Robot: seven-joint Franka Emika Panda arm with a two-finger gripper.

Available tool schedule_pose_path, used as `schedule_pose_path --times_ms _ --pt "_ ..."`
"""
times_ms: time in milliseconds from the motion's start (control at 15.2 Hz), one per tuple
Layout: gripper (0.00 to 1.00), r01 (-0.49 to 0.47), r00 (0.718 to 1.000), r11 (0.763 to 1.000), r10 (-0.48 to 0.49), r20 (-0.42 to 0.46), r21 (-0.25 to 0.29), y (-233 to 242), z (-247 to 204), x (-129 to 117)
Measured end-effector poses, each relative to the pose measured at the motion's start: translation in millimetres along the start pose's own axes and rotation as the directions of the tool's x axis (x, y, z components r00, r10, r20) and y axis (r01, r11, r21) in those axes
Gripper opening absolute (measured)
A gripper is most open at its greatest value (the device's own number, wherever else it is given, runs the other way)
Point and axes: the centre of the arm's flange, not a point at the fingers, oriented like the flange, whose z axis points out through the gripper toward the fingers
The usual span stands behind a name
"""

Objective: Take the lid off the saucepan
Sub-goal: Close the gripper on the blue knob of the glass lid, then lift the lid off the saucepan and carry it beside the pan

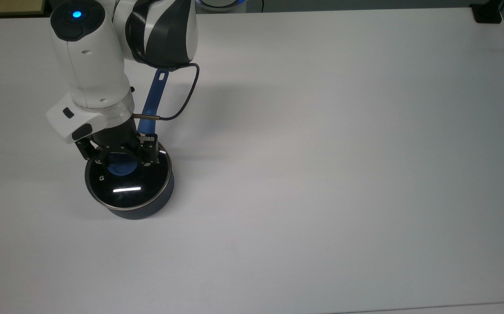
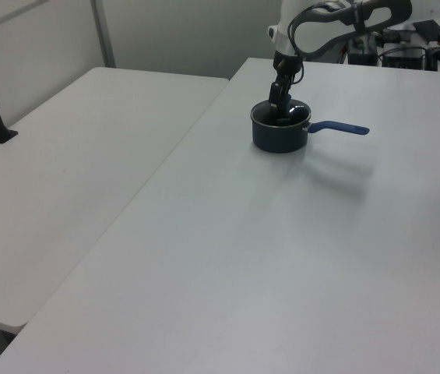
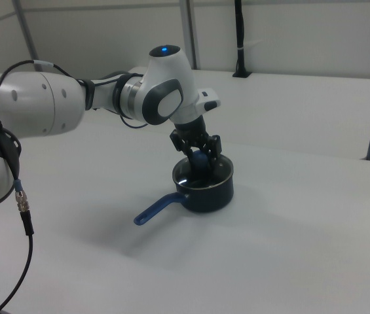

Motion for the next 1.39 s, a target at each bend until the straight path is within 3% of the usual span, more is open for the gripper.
schedule_pose_path --times_ms 264,528,1385 --pt "0.64 0.023 1.000 1.000 -0.023 -0.003 0.000 -2 -1 1" --pt "0.44 0.031 0.999 1.000 -0.031 -0.011 0.000 -3 -4 3" --pt "0.44 0.030 0.999 1.000 -0.030 -0.024 -0.003 -2 -11 7"
